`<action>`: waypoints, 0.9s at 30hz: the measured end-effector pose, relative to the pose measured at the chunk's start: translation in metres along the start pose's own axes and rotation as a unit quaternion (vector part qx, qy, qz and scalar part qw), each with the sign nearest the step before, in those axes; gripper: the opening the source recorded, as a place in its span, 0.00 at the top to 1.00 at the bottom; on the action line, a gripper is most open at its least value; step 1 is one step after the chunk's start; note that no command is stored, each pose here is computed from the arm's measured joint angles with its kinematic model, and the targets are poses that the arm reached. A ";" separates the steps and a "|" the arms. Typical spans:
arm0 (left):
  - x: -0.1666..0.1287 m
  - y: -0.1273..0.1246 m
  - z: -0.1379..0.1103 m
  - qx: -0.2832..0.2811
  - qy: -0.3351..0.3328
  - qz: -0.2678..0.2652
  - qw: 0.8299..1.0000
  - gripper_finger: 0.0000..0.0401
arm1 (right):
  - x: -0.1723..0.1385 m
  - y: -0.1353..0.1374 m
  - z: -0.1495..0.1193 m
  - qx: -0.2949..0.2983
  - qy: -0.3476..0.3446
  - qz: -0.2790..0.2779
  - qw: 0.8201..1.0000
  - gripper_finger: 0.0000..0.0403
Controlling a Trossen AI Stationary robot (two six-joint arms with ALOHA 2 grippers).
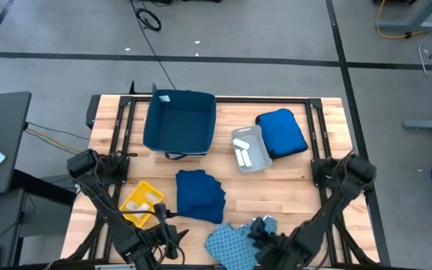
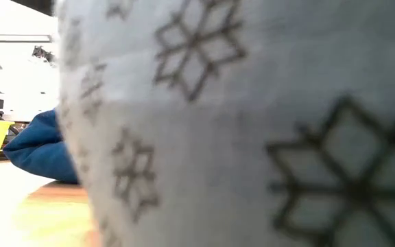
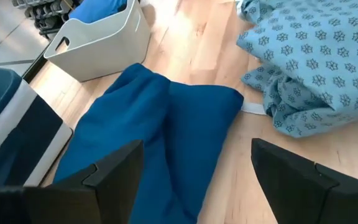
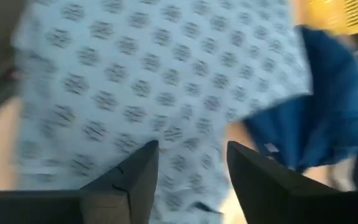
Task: Pick & place medical supplies in basket/bin
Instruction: Put the gray patient gown into the blue bin
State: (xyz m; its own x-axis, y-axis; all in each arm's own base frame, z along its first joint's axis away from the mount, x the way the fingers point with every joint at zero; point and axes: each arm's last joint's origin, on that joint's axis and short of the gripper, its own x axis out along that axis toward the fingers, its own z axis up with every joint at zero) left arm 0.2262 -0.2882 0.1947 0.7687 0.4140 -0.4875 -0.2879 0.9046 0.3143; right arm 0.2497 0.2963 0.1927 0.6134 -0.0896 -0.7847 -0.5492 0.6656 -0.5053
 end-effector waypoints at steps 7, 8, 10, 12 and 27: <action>0.000 -0.001 0.000 0.008 -0.001 -0.002 1.000 0.26 | -0.020 0.014 0.036 0.085 0.067 0.099 0.989 0.35; 0.000 -0.001 0.000 0.011 -0.001 -0.001 1.000 0.26 | -0.024 0.014 0.039 0.094 0.078 0.109 0.986 0.33; 0.001 0.000 0.000 0.014 -0.001 -0.001 1.000 0.26 | -0.033 0.013 0.042 0.095 0.096 0.107 0.985 0.32; 0.002 0.000 0.001 0.019 0.000 0.002 1.000 0.26 | -0.042 0.009 0.042 0.077 0.111 0.084 0.987 0.32; 0.008 0.003 0.004 0.026 -0.002 0.012 1.000 0.26 | -0.061 -0.016 0.046 0.197 0.124 0.020 0.972 0.32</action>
State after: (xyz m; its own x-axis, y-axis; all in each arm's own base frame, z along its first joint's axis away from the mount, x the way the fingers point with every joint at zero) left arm 0.2342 -0.2828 0.1948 0.7636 0.4355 -0.4767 -0.2769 0.8878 0.3675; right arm 0.2473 0.3251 0.2656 0.4135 -0.2015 -0.8879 -0.2792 0.9001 -0.3343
